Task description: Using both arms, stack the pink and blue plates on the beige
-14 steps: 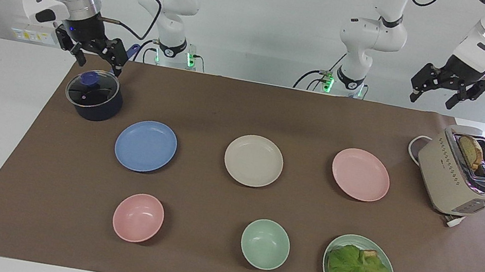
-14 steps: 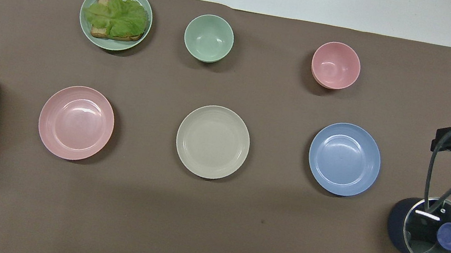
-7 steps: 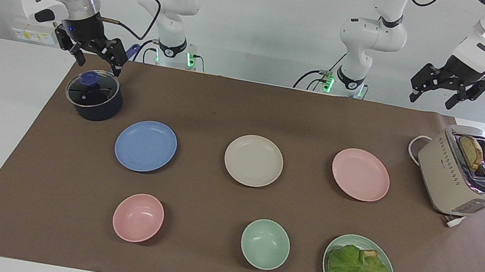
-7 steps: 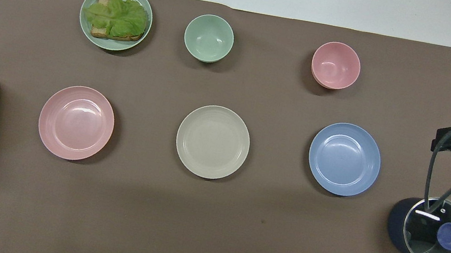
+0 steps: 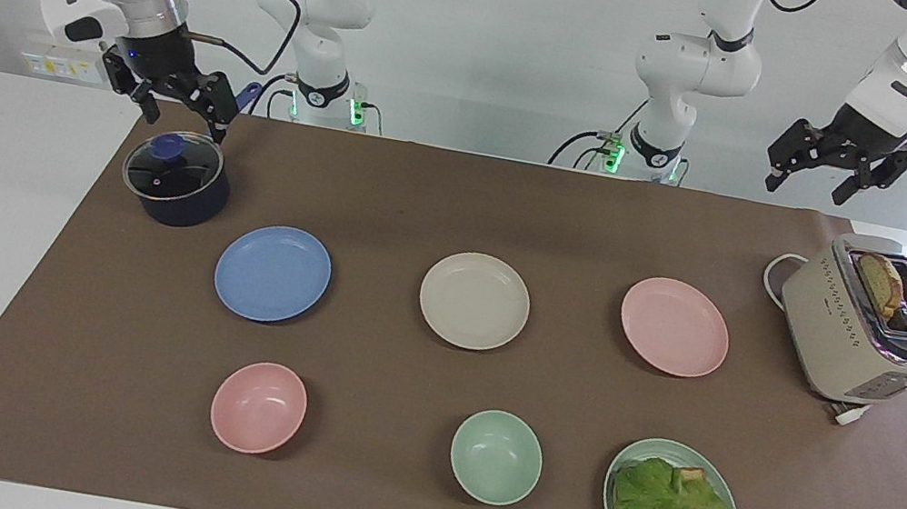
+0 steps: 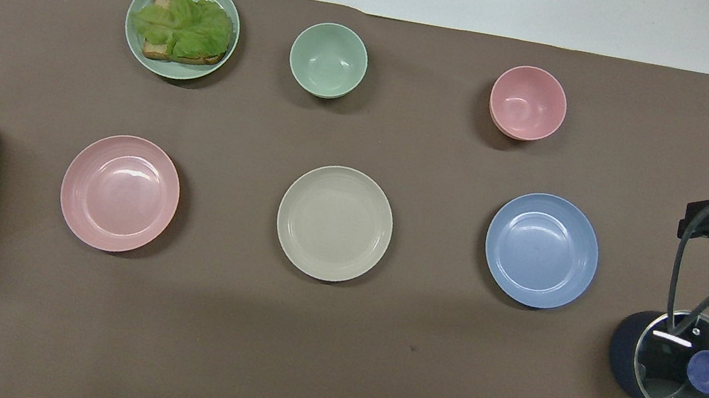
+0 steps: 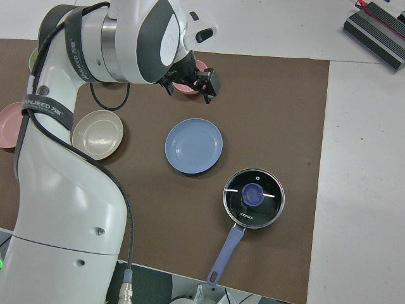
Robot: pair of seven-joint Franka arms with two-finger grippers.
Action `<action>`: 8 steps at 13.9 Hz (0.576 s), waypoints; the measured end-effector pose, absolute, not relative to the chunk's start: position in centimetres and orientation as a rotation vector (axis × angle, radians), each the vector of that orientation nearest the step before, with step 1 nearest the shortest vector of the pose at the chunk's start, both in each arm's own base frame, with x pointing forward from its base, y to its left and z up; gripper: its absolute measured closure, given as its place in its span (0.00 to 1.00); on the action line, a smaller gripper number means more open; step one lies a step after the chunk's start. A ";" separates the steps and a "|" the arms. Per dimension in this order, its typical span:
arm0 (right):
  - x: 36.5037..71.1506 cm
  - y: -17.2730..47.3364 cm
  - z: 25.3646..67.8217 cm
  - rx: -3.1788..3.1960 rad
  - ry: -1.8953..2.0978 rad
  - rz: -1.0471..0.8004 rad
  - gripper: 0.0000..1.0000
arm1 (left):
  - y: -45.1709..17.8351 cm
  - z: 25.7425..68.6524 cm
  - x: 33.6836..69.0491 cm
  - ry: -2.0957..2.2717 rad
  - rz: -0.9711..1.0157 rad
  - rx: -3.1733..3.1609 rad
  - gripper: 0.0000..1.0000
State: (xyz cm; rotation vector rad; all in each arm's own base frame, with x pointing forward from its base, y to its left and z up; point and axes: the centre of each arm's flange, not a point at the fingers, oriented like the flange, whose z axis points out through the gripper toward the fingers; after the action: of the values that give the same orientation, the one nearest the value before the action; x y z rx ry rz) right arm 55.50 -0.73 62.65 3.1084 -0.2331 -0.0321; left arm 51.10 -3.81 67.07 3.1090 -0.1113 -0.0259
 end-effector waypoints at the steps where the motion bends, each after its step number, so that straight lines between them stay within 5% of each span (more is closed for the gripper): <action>1: 55.5 -0.7 62.7 3.108 -0.233 -0.032 0.00 | -3.8 67.1 51.1 -0.111 -0.026 3.109 0.00; 8: 55.5 -0.7 62.6 3.108 -0.233 -0.032 0.00 | -2.6 66.0 51.4 -0.077 -0.046 3.110 0.00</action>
State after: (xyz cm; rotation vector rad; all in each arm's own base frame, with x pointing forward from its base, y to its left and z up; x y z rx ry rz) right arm 55.50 -0.73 62.65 3.1084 -0.2331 -0.0321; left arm 51.38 -2.60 65.96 3.1096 -0.0773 -0.0462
